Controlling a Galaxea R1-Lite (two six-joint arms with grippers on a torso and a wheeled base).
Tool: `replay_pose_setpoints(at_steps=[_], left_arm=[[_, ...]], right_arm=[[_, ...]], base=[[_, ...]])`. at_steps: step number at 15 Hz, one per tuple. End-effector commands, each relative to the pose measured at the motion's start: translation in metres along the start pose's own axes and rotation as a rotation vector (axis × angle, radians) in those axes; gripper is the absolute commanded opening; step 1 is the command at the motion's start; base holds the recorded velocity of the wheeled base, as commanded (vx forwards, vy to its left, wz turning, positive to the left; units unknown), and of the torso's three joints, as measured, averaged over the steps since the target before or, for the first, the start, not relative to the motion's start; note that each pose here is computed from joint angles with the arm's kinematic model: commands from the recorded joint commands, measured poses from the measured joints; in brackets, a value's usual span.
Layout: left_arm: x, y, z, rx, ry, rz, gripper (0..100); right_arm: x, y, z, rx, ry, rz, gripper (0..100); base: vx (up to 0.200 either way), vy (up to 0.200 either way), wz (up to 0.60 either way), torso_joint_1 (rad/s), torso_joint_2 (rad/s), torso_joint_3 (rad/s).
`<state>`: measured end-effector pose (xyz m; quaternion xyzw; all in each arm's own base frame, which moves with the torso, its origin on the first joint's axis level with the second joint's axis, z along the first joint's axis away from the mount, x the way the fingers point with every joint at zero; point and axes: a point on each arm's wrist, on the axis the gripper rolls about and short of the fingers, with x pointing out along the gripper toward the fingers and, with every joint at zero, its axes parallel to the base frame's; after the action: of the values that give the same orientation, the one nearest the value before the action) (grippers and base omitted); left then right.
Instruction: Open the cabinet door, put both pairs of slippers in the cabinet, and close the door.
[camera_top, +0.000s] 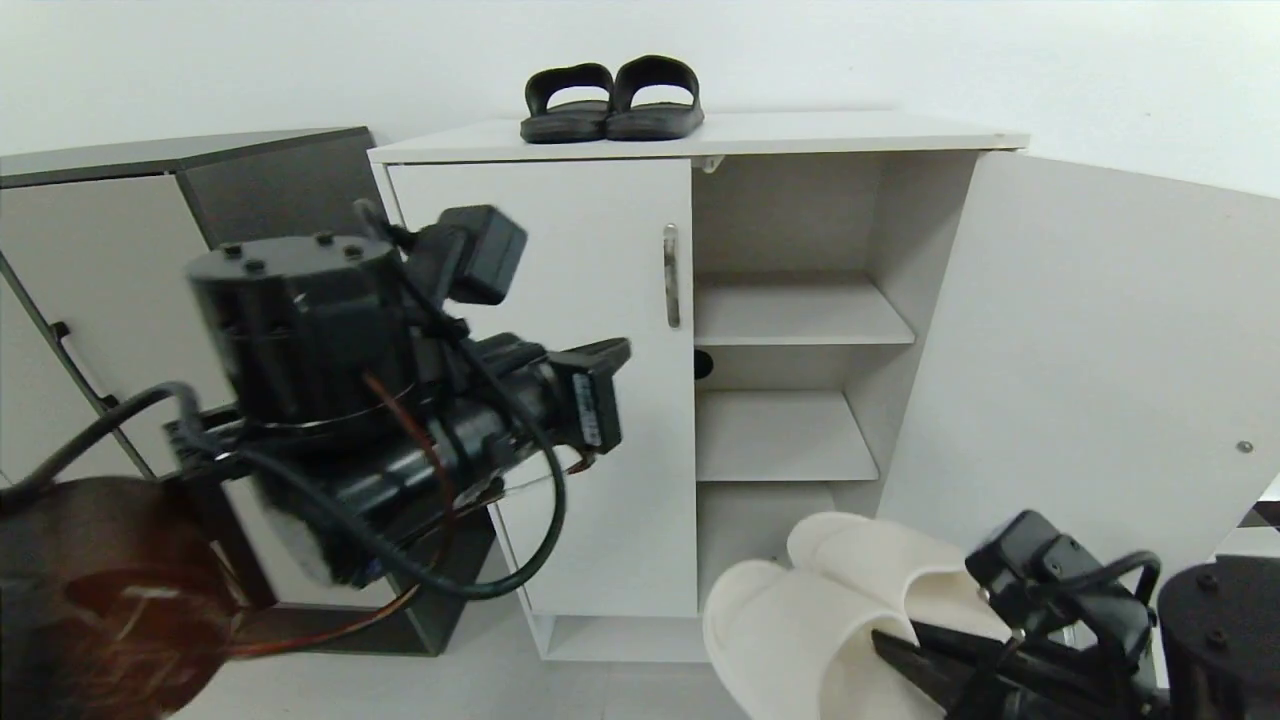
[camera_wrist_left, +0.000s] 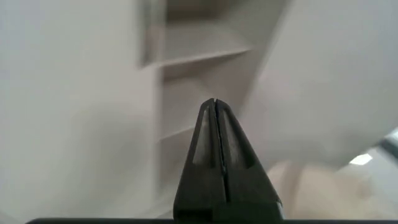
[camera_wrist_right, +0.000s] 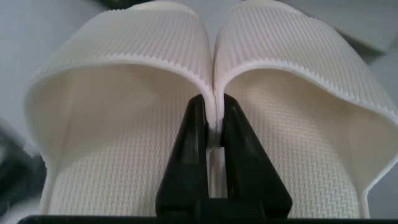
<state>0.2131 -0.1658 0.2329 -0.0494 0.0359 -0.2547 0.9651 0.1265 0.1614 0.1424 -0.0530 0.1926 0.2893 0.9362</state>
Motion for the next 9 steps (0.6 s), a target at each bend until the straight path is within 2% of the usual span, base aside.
replay_pose_setpoints(at_steps=[1, 2, 3, 4, 5, 6, 7, 8, 9], left_arm=[[-0.106, 0.028, -0.033, 0.086, 0.061, 0.283, 0], [-0.148, 0.05, -0.062, 0.097, 0.091, 0.465, 0], [-0.186, 0.07, -0.082, 0.077, 0.092, 0.655, 0], [-0.216, 0.075, -0.101, 0.058, 0.064, 0.781, 0], [-0.242, 0.072, -0.123, 0.05, 0.027, 0.887, 0], [-0.262, 0.066, -0.141, 0.046, 0.029, 0.939, 0], [-0.277, 0.059, -0.158, 0.053, 0.041, 0.916, 0], [-0.282, 0.055, -0.158, 0.07, -0.012, 0.849, 0], [-0.281, 0.055, -0.159, 0.074, -0.037, 0.784, 0]], right_arm=[[0.028, 0.005, 0.011, 0.045, -0.003, -0.115, 0], [0.04, 0.007, 0.008, 0.04, 0.016, -0.171, 0], [0.046, 0.008, 0.001, 0.025, 0.048, -0.184, 0], [0.05, 0.009, -0.001, 0.026, 0.049, -0.184, 0], [0.053, 0.01, -0.001, 0.03, 0.039, -0.184, 0], [0.055, 0.011, 0.0, 0.038, 0.016, -0.18, 0], [0.054, 0.011, -0.002, 0.034, 0.011, -0.178, 0], [0.053, 0.012, -0.002, 0.035, 0.0, -0.172, 0], [0.052, 0.011, -0.002, 0.038, -0.007, -0.171, 0]], base=[[0.0, 0.0, 0.0, 0.0, 0.0, 0.0], [0.0, 0.0, 0.0, 0.0, 0.0, 0.0], [0.0, 0.0, 0.0, 0.0, 0.0, 0.0], [0.0, 0.0, 0.0, 0.0, 0.0, 0.0], [0.0, 0.0, 0.0, 0.0, 0.0, 0.0], [0.0, 0.0, 0.0, 0.0, 0.0, 0.0], [0.0, 0.0, 0.0, 0.0, 0.0, 0.0], [0.0, 0.0, 0.0, 0.0, 0.0, 0.0], [0.0, 0.0, 0.0, 0.0, 0.0, 0.0]])
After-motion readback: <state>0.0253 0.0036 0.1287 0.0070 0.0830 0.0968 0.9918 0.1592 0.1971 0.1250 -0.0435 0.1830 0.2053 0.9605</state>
